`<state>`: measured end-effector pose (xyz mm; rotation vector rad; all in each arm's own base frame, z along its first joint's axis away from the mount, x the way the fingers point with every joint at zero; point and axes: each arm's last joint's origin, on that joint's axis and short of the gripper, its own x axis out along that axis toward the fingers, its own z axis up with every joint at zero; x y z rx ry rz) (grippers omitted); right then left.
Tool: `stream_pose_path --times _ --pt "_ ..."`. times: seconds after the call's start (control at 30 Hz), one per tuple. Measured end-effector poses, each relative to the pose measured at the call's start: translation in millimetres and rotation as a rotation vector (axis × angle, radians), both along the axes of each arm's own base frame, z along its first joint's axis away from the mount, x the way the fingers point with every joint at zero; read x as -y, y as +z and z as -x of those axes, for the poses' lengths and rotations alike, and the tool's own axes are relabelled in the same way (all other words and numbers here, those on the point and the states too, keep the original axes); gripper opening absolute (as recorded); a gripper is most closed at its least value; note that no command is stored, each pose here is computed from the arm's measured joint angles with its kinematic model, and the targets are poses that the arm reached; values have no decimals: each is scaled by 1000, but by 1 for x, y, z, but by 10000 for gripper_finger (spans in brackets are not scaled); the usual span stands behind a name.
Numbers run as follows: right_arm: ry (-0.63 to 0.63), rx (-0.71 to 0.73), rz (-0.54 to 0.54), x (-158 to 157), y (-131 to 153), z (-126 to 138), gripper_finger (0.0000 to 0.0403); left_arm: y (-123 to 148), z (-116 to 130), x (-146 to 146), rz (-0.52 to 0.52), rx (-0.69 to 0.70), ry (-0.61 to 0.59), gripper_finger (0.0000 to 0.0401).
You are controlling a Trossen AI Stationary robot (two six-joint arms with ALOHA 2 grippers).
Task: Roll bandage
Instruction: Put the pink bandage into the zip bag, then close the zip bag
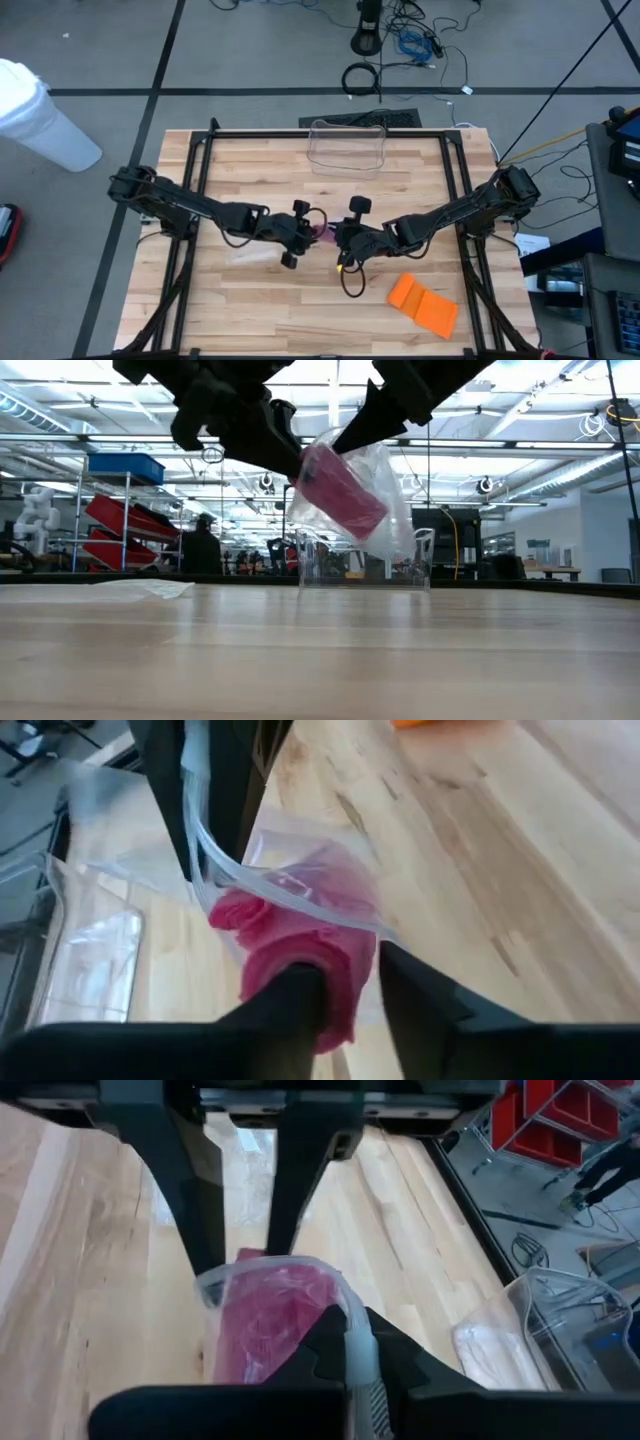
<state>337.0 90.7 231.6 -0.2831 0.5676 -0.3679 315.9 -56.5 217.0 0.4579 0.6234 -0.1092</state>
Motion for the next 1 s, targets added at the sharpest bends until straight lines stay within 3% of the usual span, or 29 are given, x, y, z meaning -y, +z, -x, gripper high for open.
stream_pose_path --times 0.07,0.27,0.4,0.6,0.83,1.0 --pt "-2 -5 -6 0 -1 1 0 1 3 -1 1 -15 12 144" --pt "-78 13 45 1 0 2 0 16 19 -5 -96 -14 195 235" --pt "-148 42 92 0 2 3 0 27 29 -7 -72 -2 229 269" --pt "-109 45 49 -1 2 2 0 24 25 -2 28 -18 98 274" --pt "-99 71 31 -2 3 1 0 3 13 1 -44 -79 52 272" --pt "-132 105 37 -2 6 0 0 5 12 2 -64 -58 29 272"
